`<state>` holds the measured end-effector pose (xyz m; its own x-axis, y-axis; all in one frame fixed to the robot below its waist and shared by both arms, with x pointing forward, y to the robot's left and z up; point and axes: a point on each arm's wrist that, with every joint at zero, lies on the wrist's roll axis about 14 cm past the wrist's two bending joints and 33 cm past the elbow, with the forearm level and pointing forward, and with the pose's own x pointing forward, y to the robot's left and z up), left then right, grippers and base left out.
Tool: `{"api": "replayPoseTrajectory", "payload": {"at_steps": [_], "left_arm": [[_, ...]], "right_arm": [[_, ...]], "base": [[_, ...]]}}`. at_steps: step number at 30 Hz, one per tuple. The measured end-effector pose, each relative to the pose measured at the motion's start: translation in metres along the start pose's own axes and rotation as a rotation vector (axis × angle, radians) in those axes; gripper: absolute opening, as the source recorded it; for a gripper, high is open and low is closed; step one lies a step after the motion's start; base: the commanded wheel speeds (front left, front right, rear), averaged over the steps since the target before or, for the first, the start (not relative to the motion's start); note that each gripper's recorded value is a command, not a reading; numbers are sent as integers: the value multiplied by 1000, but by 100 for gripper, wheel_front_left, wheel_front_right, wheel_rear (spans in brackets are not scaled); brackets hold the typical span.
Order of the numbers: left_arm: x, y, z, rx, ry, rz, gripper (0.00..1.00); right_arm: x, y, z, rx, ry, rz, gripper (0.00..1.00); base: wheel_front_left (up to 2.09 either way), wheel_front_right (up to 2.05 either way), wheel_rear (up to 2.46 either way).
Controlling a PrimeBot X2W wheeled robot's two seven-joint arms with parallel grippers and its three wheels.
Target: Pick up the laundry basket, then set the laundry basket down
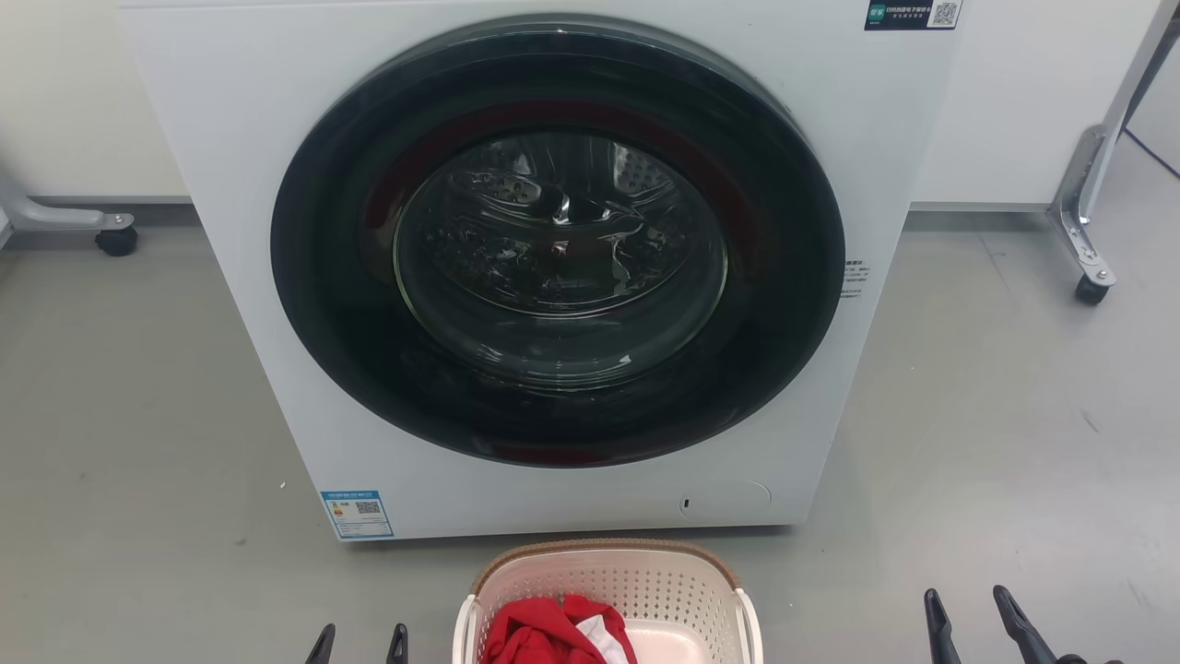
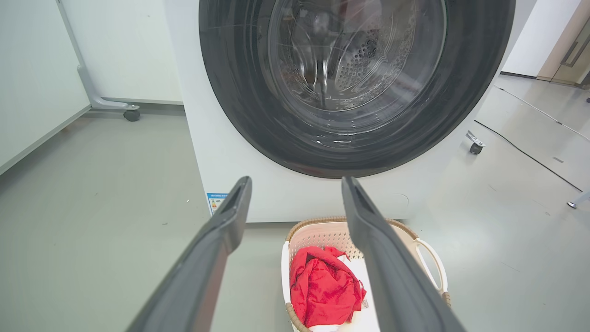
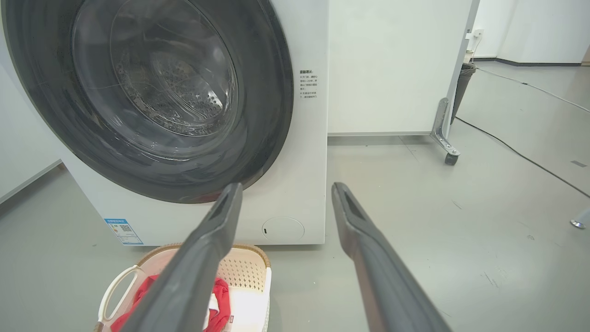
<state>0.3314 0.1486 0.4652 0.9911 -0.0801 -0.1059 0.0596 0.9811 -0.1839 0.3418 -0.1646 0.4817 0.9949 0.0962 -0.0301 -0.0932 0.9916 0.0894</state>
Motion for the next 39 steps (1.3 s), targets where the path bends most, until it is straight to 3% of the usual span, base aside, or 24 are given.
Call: {"api": "replayPoseTrajectory", "payload": {"at_steps": [19,20,27,39], "left_arm": [[-2,2,-3,14,24,8,100],[-2,1,-4,12,27,9,0],[-5,4,-16,-11,68,21,0],[-2,15,-22,-193,113,66,0]], "right_arm": [[-1,1,-3,7,9,0,100],[-1,2,-4,8,14,1,0],[-7,1,-20,45,66,-17,0],[-1,-10,-22,229,101,-77,0]], "base": [[0,0,0],[0,0,0],[0,0,0],[0,0,0]]}}
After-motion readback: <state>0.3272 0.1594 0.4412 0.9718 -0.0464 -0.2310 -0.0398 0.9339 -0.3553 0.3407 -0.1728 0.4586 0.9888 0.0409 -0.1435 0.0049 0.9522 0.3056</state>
